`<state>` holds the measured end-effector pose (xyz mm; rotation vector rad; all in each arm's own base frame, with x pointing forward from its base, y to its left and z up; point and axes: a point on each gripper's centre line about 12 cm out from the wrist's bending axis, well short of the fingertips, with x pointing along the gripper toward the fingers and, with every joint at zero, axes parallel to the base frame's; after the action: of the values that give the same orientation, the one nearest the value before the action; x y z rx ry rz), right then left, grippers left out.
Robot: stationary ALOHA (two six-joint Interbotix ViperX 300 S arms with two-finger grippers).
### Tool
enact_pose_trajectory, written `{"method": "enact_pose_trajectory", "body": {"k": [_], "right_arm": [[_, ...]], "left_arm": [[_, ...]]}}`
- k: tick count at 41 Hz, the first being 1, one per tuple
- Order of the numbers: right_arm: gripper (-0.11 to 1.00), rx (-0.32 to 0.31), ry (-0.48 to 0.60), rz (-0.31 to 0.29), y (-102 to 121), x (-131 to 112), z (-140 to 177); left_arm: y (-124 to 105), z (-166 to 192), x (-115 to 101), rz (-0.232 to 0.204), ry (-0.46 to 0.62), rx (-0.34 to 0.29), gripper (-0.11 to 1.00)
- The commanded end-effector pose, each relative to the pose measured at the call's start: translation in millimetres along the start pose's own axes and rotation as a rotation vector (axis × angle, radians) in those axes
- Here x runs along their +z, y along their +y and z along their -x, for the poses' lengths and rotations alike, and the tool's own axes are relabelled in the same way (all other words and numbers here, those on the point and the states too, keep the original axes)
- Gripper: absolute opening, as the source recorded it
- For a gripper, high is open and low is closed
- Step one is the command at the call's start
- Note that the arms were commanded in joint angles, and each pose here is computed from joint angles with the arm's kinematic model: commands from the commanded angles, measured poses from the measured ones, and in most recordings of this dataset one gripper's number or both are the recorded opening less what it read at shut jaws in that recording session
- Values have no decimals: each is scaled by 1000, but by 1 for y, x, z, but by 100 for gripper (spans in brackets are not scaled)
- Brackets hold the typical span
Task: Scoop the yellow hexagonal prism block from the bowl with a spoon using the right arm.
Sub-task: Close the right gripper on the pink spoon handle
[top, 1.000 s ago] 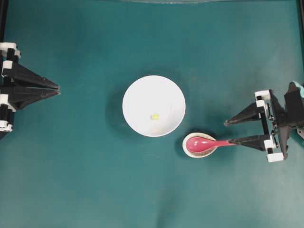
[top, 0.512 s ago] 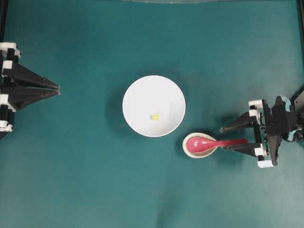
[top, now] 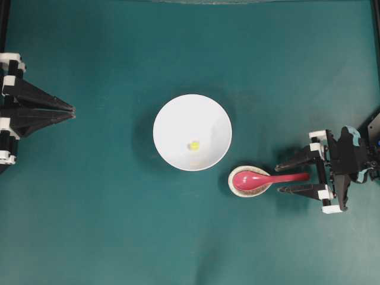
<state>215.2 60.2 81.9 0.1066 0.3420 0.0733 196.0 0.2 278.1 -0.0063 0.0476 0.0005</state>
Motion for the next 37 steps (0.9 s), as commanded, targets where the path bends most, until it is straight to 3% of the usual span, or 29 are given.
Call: {"method": "enact_pose_trajectory", "body": {"k": [1,18,37], "right_arm": [[58,3,-11,-3,1,2,-1],[56,5,3,4,3,-2,-3],[43,-5,13,-4,1,-3,-3]], "left_arm": [[0,-3,11,0,-29,1,14],[0,-3,11,0,-29,1,14],[0,-3,10,0,-28,1,14]]}}
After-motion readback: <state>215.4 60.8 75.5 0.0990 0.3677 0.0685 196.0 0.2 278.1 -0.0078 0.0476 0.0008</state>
